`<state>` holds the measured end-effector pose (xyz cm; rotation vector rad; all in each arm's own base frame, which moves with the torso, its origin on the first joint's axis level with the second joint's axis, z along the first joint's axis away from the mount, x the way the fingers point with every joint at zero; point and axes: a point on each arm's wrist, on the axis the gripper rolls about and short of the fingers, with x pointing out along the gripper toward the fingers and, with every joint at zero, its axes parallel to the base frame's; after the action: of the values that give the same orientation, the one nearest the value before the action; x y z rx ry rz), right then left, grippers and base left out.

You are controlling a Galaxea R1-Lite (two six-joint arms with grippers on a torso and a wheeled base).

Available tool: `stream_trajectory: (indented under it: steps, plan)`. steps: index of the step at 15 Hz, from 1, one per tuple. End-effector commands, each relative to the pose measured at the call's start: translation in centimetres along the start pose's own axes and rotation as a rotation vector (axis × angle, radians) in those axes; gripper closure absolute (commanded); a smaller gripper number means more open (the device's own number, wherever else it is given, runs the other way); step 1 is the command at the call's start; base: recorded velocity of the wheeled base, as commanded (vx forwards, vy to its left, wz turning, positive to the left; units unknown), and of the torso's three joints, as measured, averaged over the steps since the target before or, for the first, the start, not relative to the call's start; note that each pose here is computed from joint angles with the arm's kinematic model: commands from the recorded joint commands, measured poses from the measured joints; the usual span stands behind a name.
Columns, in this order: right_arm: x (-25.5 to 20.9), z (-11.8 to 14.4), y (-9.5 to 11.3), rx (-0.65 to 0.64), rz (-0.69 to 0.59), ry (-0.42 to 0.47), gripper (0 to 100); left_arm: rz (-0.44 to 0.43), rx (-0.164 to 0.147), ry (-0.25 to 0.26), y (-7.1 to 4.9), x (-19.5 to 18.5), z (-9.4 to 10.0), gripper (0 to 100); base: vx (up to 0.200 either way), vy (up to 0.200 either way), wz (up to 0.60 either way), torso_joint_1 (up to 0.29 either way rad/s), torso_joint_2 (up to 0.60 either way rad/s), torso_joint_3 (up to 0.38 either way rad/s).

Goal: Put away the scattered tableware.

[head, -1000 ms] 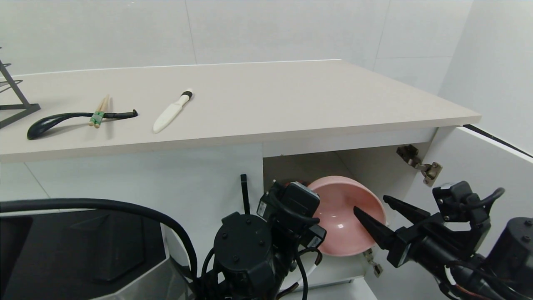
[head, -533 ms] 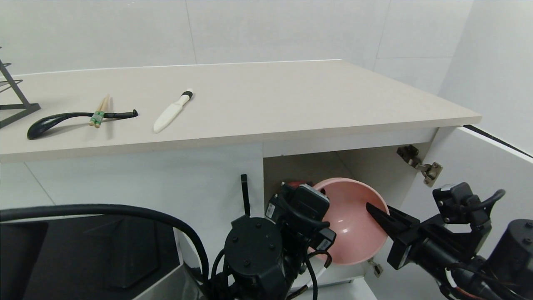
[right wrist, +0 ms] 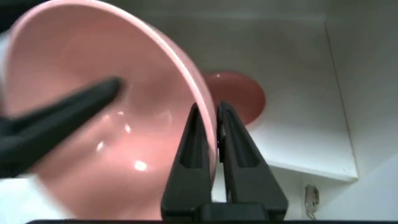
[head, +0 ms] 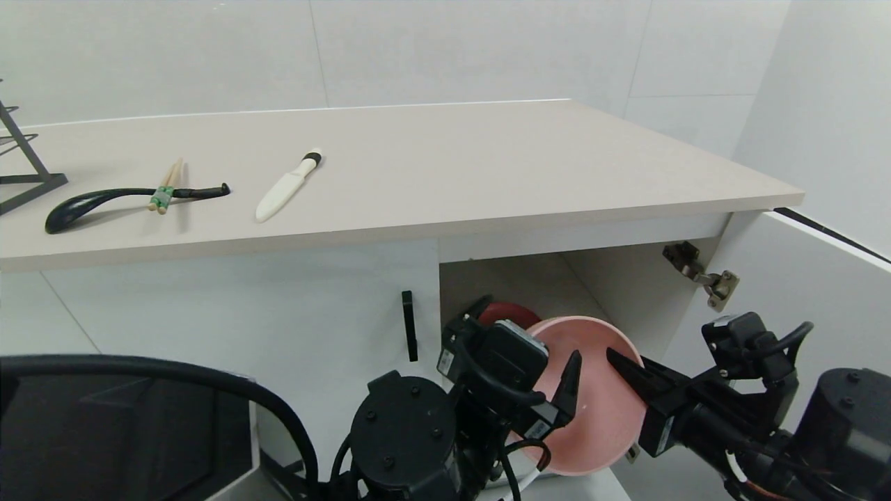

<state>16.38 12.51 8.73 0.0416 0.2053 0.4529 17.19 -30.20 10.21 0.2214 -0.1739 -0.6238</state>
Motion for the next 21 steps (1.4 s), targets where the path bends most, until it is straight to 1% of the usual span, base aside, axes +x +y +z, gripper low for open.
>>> stream_trajectory:
  steps: [1, 2, 3, 4, 5, 6, 7, 8, 9, 10, 11, 12, 14, 16, 17, 19, 20, 21]
  plan:
    - [0.5, -0.8, -0.2, -0.008, -0.020, 0.044, 100, -0.030, 0.001, 0.003, 1.8, -2.4, 0.9, 0, 0.000, 0.000, 0.00, 0.000, 0.00, 0.000]
    - [0.6, -0.9, -0.3, -0.008, -0.023, 0.048, 100, -0.050, 0.000, 0.003, 2.2, -2.9, 1.1, 0, 0.000, 0.000, 0.00, 0.000, 0.00, 0.000]
    - [0.6, -0.9, -0.6, -0.004, -0.035, 0.048, 100, -0.083, 0.006, 0.002, 3.6, -3.9, 1.1, 0, 0.000, 0.000, 0.00, 0.000, 0.00, 0.000]
    - [0.7, -0.9, -0.7, -0.002, -0.043, 0.048, 100, -0.115, 0.019, -0.004, 4.8, -4.3, 1.0, 0, 0.000, 0.000, 0.00, 0.000, 0.00, 0.000]
    - [0.7, -0.9, -1.0, 0.000, -0.053, 0.047, 100, -0.149, 0.034, -0.015, 6.1, -4.4, 0.9, 0, 0.000, 0.000, 0.00, 0.000, 0.00, 0.000]
    - [0.8, -1.0, -1.2, 0.001, -0.066, 0.052, 100, -0.190, 0.061, -0.021, 7.2, -4.5, 0.5, 0, 0.000, 0.000, 0.00, 0.000, 0.00, 0.000]
    - [1.0, -1.2, -1.4, 0.001, -0.077, 0.066, 100, -0.234, 0.079, -0.034, 7.9, -4.7, 0.4, 0, 0.000, 0.000, 0.00, 0.000, 0.00, 0.000]
    - [1.1, -1.4, -1.4, 0.000, -0.079, 0.074, 100, -0.264, 0.080, -0.041, 8.0, -4.8, 0.3, 0, 0.000, 0.000, 0.00, 0.000, 0.00, 0.000]
    - [1.3, -1.8, -1.4, -0.002, -0.081, 0.093, 100, -0.374, 0.072, -0.061, 8.0, -5.4, 0.2, 0, 0.000, 0.000, 0.00, 0.000, 0.00, 0.000]
    - [1.3, -1.9, -1.4, -0.002, -0.082, 0.100, 100, -0.445, 0.070, -0.065, 8.0, -5.9, 0.0, 0, 0.000, 0.000, 0.00, 0.000, 0.00, 0.000]
    - [1.4, -2.0, -1.5, -0.001, -0.083, 0.103, 100, -0.482, 0.068, -0.062, 7.9, -6.2, -0.3, 0, 0.000, 0.000, 0.00, 0.000, 0.00, 0.000]
    - [1.4, -2.0, -1.5, 0.002, -0.083, 0.102, 100, -0.556, 0.065, -0.045, 8.0, -6.9, -0.9, 0, 0.000, 0.000, 0.00, 0.000, 0.00, 0.000]
    - [1.3, -1.9, -1.4, 0.025, -0.082, 0.099, 100, -0.623, 0.069, -0.015, 8.6, -8.0, -1.9, 0, 0.000, 0.000, 0.00, 0.000, 0.00, 0.000]
    - [1.3, -1.9, -1.4, 0.044, -0.081, 0.096, 100, -0.619, 0.071, -0.003, 9.6, -8.7, -2.1, 0, 0.000, 0.000, 0.00, 0.000, 0.00, 0.000]
    - [1.3, -1.9, -1.4, 0.054, -0.081, 0.097, 100, -0.611, 0.063, 0.019, 10.5, -9.9, -2.2, 0, 0.000, 0.000, 0.00, 0.000, 0.00, 0.000]
    - [1.3, -2.1, -1.4, 0.054, -0.082, 0.106, 100, -0.617, 0.053, 0.043, 11.3, -11.4, -2.5, 0, 0.000, 0.000, 0.00, 0.000, 0.00, 0.000]
    - [1.3, -2.3, -1.4, 0.053, -0.084, 0.119, 100, -0.593, 0.051, 0.055, 12.0, -12.7, -2.4, 0, 0.000, 0.000, 0.00, 0.000, 0.00, 0.000]
    - [1.3, -2.4, -1.4, 0.052, -0.083, 0.121, 100, -0.572, 0.047, 0.036, 12.4, -12.9, -1.9, 0, 0.000, 0.000, 0.00, 0.000, 0.00, 0.000]
